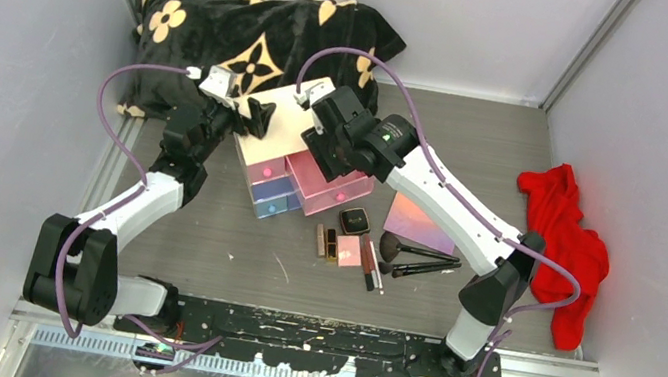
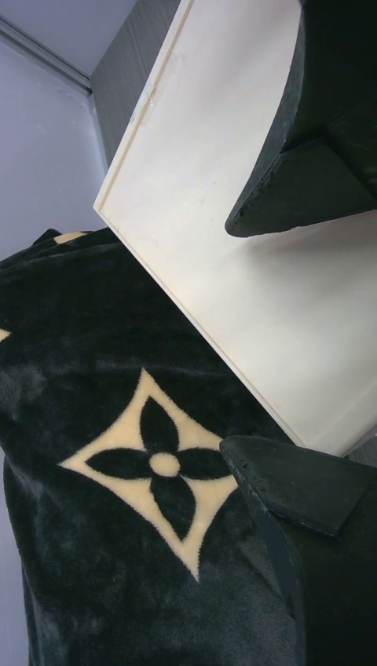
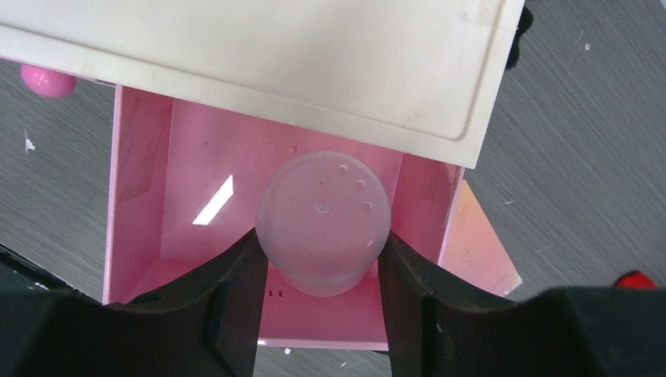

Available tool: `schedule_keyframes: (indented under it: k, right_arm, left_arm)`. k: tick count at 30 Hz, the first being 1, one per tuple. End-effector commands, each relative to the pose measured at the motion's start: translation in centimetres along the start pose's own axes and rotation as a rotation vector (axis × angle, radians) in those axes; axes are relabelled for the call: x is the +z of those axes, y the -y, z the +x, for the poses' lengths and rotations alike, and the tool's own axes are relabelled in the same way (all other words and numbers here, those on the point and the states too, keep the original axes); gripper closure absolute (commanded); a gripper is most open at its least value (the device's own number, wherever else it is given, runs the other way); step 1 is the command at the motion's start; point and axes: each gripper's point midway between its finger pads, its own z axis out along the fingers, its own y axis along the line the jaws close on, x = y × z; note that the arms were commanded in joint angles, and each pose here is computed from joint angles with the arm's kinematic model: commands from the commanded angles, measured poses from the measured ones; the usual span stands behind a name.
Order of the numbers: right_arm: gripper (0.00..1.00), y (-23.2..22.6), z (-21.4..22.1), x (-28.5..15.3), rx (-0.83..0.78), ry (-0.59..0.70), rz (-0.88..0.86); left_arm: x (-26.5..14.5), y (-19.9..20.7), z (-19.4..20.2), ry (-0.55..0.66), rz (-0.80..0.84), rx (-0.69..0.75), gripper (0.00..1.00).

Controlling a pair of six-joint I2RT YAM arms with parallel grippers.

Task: Organize the makeup
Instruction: Place the makeup in the drawer.

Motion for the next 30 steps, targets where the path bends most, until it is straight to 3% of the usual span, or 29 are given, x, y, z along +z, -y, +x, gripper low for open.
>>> schedule_keyframes:
  k: [1, 6, 7, 14, 23, 30]
  right_arm:
    - [0.72, 0.2, 0.1, -1.5, -0.014, 0.003, -0.016]
    - [0.28, 0.0, 0.1, -1.0, -0.007, 0.024, -0.018]
    - [0.25, 0.0, -0.1, -1.1, -0.006, 0.035, -0.023]
    - [0.22, 1.2, -2.2, -2.8, 0.030, 0.146, 0.023]
    - [0.19, 3.2, -5.8, -8.5, 0.088, 0.368, 0.042]
    - [0.20, 3.8, -2.7, -9.6, 0.145, 0.371, 0.060]
  left_arm:
    - [-4.0, -0.8, 13.2, -0.429, -0.044, -0.035, 0.03]
    - [-4.0, -0.8, 13.1, -0.429, -0.042, -0.035, 0.03]
    - [-4.0, -0.8, 13.1, -0.429, -0.042, -0.036, 0.03]
    - [-4.0, -0.8, 13.2, -0.431, -0.041, -0.036, 0.03]
    - [-3.9, -0.8, 13.2, -0.433, -0.042, -0.037, 0.03]
    - [-3.9, -0.8, 13.2, -0.434, -0.042, -0.037, 0.03]
